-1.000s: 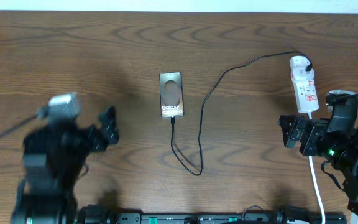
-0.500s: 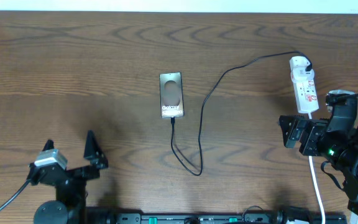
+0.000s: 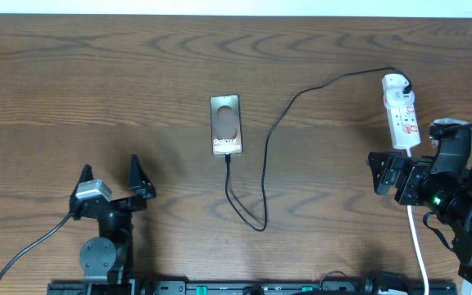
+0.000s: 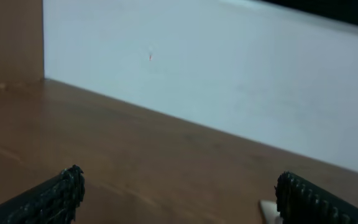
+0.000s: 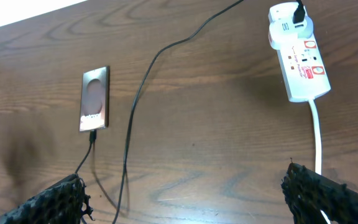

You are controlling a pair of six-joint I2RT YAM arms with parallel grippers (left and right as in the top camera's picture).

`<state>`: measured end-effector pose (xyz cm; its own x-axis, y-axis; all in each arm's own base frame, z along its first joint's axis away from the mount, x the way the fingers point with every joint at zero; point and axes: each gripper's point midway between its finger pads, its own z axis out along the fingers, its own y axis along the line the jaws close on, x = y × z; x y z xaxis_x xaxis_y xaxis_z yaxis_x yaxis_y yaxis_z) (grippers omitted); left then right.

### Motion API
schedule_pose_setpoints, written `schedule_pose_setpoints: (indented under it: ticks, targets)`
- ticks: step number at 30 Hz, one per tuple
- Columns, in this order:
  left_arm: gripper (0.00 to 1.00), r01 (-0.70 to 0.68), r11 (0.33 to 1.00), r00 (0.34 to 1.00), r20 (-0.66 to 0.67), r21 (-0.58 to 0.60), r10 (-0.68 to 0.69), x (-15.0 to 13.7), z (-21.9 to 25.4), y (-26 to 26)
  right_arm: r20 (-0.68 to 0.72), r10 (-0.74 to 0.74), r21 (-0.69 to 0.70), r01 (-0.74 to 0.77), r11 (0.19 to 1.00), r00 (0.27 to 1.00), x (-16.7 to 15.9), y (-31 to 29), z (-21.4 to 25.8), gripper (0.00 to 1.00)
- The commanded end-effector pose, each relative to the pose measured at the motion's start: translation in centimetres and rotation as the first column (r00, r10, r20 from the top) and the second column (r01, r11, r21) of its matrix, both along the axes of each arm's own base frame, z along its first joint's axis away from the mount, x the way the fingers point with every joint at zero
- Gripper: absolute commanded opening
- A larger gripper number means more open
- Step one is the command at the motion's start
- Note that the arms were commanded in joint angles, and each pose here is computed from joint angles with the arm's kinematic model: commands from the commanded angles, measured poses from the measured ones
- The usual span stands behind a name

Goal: Plug charger to phone and switch on socket

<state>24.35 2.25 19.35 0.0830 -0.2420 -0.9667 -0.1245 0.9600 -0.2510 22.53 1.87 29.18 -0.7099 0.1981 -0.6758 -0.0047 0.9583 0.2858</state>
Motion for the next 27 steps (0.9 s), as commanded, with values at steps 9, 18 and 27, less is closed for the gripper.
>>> schedule_pose_setpoints:
  ticks: [9,18,27]
  targets:
    - [1.00,-0.001,0.999,0.979,-0.202,0.043,0.010,-0.1,-5.5,0.1,0.002,-0.003,0.005,0.003,1.000,1.000,-0.1,0.1,0.1,0.99]
    - [1.00,-0.001,0.999,0.979,-0.204,0.045,0.010,-0.1,-5.5,0.1,0.002,-0.003,0.005,0.003,1.000,1.000,-0.1,0.1,0.1,0.99]
    - [1.00,-0.001,0.999,0.979,-0.204,0.045,0.010,-0.1,-5.5,0.1,0.002,-0.003,0.005,0.003,1.000,1.000,-0.1,0.1,0.1,0.99]
